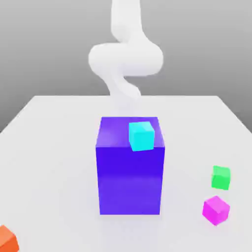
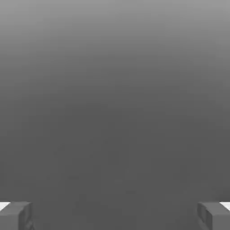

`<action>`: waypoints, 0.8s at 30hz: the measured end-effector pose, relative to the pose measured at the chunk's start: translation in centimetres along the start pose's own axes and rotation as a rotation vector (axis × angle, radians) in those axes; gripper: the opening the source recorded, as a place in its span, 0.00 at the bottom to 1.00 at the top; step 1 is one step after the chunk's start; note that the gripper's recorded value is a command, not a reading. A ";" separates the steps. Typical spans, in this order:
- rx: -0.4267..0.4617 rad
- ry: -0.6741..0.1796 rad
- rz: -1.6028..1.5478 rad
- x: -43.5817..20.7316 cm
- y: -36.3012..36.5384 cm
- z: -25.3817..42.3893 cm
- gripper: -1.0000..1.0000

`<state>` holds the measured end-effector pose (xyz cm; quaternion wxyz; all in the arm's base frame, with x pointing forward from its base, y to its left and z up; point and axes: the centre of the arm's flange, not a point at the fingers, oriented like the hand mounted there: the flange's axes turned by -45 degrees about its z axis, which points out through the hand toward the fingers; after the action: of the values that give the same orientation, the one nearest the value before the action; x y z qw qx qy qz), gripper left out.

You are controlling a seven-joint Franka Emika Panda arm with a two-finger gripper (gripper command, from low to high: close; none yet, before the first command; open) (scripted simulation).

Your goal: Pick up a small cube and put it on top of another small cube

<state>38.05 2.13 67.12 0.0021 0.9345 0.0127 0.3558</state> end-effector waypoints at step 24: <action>0.177 -0.668 -0.449 -28.1 -21.8 35.4 0.50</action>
<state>40.07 23.36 21.71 0.0030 0.9692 0.2453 0.0210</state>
